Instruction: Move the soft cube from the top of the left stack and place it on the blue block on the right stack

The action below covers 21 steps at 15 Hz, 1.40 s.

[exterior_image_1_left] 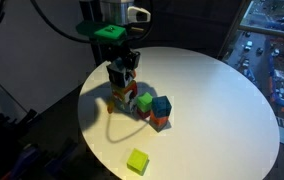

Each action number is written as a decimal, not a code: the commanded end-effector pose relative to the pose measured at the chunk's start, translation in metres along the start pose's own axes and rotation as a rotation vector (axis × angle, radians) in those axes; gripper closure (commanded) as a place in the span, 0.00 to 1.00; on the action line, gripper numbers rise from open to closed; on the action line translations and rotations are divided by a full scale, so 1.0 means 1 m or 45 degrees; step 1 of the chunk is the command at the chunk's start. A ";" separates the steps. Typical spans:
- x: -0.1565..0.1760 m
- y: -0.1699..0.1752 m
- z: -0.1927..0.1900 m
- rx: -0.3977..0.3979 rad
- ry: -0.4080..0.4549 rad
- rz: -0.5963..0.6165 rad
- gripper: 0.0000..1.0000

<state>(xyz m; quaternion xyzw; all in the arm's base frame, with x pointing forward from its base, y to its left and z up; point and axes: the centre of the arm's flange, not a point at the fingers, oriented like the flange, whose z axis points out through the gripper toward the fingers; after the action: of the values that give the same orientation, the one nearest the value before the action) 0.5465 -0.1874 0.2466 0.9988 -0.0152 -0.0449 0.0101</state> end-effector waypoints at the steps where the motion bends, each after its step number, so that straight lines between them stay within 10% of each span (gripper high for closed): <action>1: -0.003 0.012 -0.022 -0.010 -0.012 0.050 0.88; 21: -0.007 0.118 -0.054 0.013 -0.076 0.561 0.91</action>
<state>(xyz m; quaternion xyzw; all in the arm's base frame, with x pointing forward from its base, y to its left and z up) 0.5318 -0.2891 0.3027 0.9763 -0.2066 -0.0603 0.0201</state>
